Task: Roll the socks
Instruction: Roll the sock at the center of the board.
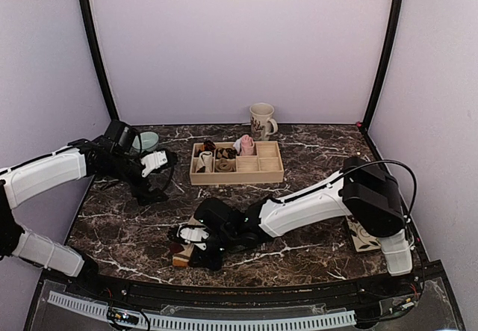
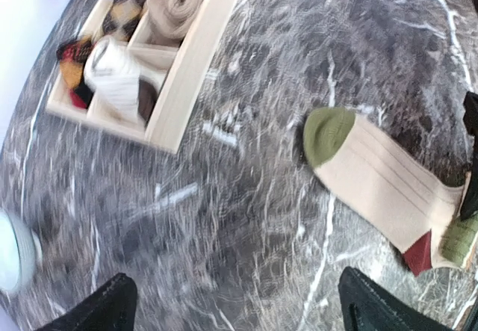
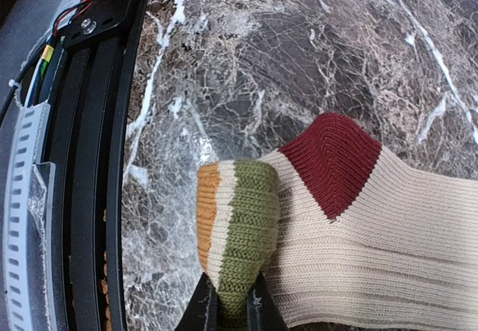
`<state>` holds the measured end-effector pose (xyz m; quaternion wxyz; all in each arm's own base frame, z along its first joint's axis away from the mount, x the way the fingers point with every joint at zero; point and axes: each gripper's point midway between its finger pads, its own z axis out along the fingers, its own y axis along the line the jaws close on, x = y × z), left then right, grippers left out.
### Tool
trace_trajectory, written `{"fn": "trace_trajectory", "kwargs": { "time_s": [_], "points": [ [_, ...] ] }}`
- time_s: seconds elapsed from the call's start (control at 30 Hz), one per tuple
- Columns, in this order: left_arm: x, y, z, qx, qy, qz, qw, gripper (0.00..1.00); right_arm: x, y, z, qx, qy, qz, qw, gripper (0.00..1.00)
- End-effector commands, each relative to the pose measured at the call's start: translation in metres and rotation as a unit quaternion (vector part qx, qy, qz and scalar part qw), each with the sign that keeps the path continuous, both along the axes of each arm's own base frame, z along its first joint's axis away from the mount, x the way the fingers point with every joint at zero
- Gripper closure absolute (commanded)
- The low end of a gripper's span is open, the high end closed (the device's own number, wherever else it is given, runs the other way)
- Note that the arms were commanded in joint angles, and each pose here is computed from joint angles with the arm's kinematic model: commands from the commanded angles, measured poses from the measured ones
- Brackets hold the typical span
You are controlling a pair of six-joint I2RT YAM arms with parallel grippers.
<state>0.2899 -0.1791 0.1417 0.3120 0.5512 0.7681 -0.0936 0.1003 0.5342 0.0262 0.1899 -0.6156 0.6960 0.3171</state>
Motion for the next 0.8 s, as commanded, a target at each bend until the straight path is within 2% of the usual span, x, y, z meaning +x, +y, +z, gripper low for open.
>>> {"fn": "trace_trajectory", "kwargs": {
  "time_s": [0.0,0.13,0.27,0.33,0.57,0.77],
  "points": [
    [-0.013,0.031,-0.017,0.037,0.000,0.042,0.998,0.01,-0.009,-0.038,-0.049,-0.098,0.093,-0.027,0.990,0.95],
    [-0.056,0.017,-0.030,-0.002,0.084,-0.018,0.996,0.01,-0.007,-0.038,-0.056,-0.108,0.154,-0.044,0.981,0.95],
    [-0.070,0.016,-0.041,-0.010,0.121,-0.021,0.992,0.02,-0.007,-0.039,-0.061,-0.115,0.186,-0.057,0.974,0.94],
    [-0.074,0.016,-0.044,-0.014,0.116,-0.022,0.993,0.04,-0.008,-0.039,-0.063,-0.117,0.197,-0.058,0.972,0.94],
    [-0.089,0.017,-0.034,-0.061,0.035,-0.046,0.996,0.01,-0.004,-0.042,-0.069,-0.116,0.241,-0.074,0.961,0.94],
    [-0.123,0.024,-0.048,-0.037,0.050,-0.108,0.992,0.02,0.004,-0.044,-0.074,-0.119,0.289,-0.093,0.945,0.94]
  ]
}}
